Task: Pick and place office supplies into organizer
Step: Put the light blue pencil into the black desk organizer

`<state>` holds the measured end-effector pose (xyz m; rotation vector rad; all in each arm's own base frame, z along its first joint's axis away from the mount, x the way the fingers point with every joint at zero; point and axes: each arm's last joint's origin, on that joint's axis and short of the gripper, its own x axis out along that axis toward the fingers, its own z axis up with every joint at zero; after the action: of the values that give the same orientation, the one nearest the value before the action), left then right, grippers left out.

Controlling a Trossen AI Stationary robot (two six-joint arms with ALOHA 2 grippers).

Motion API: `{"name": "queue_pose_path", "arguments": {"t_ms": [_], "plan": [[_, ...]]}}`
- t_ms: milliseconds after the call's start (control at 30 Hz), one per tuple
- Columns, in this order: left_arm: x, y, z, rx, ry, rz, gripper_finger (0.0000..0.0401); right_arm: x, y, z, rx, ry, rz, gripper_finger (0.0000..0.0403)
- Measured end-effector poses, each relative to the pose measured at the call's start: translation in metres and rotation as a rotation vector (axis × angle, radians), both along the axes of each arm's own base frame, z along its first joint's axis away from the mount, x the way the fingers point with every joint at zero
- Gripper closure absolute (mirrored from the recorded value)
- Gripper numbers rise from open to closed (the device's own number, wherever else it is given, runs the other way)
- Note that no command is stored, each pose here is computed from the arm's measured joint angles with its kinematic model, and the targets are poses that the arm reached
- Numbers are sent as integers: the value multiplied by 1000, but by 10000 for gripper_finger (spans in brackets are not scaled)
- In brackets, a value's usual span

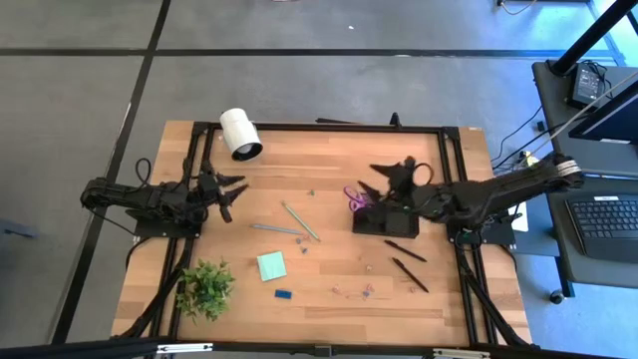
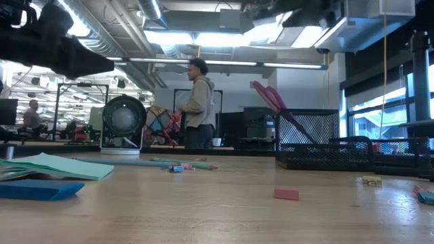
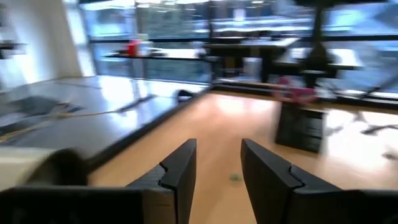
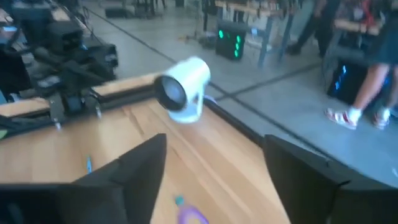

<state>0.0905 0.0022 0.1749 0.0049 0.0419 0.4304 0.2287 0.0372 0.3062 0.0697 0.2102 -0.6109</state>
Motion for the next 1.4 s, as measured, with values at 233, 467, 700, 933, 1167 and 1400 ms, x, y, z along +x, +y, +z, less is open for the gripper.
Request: {"name": "queue_pose_path", "arguments": {"t_ms": [233, 467, 700, 933, 1167, 1400], "plan": [[13, -6, -6, -18, 146, -138, 268, -59, -15, 12, 151, 18, -43, 103], [46, -10, 30, 37, 322, -140, 262, -84, -22, 18, 176, 2, -53, 102], [102, -5, 57, 48, 688, -204, 253, -87, -22, 19, 151, 21, -13, 102], [149, 13, 56, 157, 1095, -333, 256, -86, -19, 16, 168, 84, 99, 102], [188, 38, 41, 172, 1246, -482, 257, -91, -20, 8, 178, 176, 97, 102], [203, 54, 12, 189, 1437, -594, 258, -93, -20, 4, 180, 222, 91, 102]]}}
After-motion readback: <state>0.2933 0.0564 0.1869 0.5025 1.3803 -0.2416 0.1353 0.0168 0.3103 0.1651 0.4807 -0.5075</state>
